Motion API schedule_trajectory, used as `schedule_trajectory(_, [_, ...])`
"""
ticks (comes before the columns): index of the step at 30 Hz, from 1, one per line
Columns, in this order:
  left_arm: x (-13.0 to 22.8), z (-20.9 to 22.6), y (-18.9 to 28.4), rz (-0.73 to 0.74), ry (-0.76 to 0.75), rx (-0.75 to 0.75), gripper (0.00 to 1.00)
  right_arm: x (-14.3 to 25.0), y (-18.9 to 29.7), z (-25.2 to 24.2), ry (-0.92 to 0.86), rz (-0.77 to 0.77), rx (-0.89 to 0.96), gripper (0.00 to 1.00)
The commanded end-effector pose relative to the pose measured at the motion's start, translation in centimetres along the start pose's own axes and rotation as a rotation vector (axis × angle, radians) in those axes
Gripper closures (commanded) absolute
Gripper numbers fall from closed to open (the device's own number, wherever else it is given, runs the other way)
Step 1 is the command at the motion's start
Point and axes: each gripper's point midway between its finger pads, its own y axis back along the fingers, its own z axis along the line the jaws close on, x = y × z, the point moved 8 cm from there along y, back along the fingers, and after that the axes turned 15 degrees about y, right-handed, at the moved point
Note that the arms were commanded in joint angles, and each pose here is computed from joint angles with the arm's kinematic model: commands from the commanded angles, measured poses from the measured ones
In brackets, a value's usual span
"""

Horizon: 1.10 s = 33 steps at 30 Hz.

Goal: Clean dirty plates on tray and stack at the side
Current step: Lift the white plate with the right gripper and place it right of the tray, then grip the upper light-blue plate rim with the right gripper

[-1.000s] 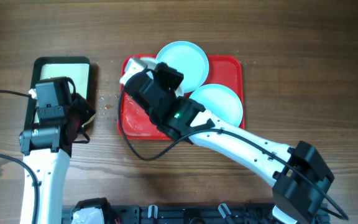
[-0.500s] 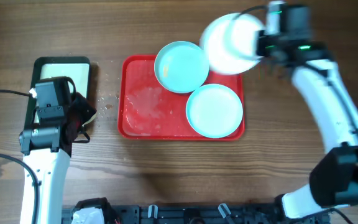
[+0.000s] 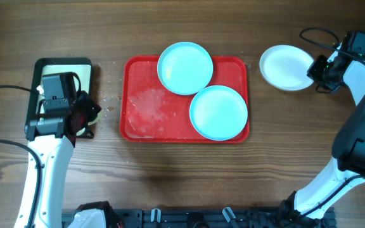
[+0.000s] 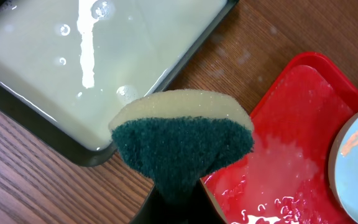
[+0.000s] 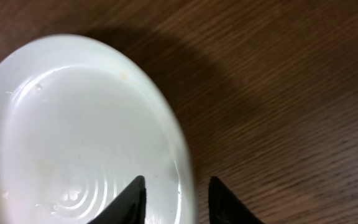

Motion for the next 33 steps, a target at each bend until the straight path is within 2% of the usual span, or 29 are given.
schedule_trajectory(1, [-0.1,0.0,-0.2,0.000,0.013,0.009,0.96,-0.4,1.0,2.5,0.098,-0.028,-0.140,0.62])
schedule_trajectory(3, [0.1,-0.5,-0.1,0.029,0.013,0.051,0.96,-1.2,2.7,6.0,0.171,-0.084,-0.293,0.57])
schedule_trajectory(5, [0.4,-1.0,-0.1,0.072,0.012,0.103,0.96,-1.6,4.9,10.1,0.280,-0.137,-0.340,0.50])
schedule_trajectory(7, [0.5,-1.1,-0.1,0.078,0.010,0.107,0.96,-1.5,6.5,13.9,0.366,-0.188,-0.372,0.36])
schedule_trajectory(9, [0.6,-1.1,-0.1,0.084,0.008,0.110,0.96,-0.8,7.0,18.4,0.434,-0.223,-0.432,0.33])
schedule_trajectory(12, [0.8,-1.0,-0.3,0.099,0.007,0.116,0.96,1.1,5.4,24.4,0.559,-0.252,-0.448,0.31])
schedule_trajectory(13, [0.8,-1.0,-0.3,0.101,0.007,0.115,0.96,2.3,3.9,26.5,0.600,-0.243,-0.448,0.27])
schedule_trajectory(16, [0.8,-1.0,-0.3,0.101,0.004,0.115,0.96,4.8,0.4,28.4,0.594,-0.180,-0.341,0.24])
schedule_trajectory(20, [0.8,-1.0,-0.3,0.101,0.004,0.115,0.96,7.5,-1.8,29.7,0.557,-0.085,-0.304,0.27])
schedule_trajectory(22, [0.8,-1.0,-0.3,0.100,0.004,0.116,0.96,7.8,-1.8,29.5,0.517,-0.068,-0.268,0.39])
schedule_trajectory(23, [0.8,-1.1,-0.3,0.098,0.004,0.118,0.96,8.1,-2.0,29.4,0.490,-0.051,-0.264,0.52])
schedule_trajectory(24, [0.7,-1.2,-0.3,0.093,0.004,0.124,0.96,8.2,-2.1,29.5,0.470,-0.046,-0.264,0.60])
schedule_trajectory(32, [0.7,-1.2,-0.3,0.090,0.004,0.127,0.96,9.9,-5.0,29.6,0.493,0.007,-0.233,0.62])
schedule_trajectory(33, [0.7,-1.2,-0.3,0.090,0.004,0.127,0.96,10.0,-5.1,29.6,0.501,0.008,-0.232,0.67])
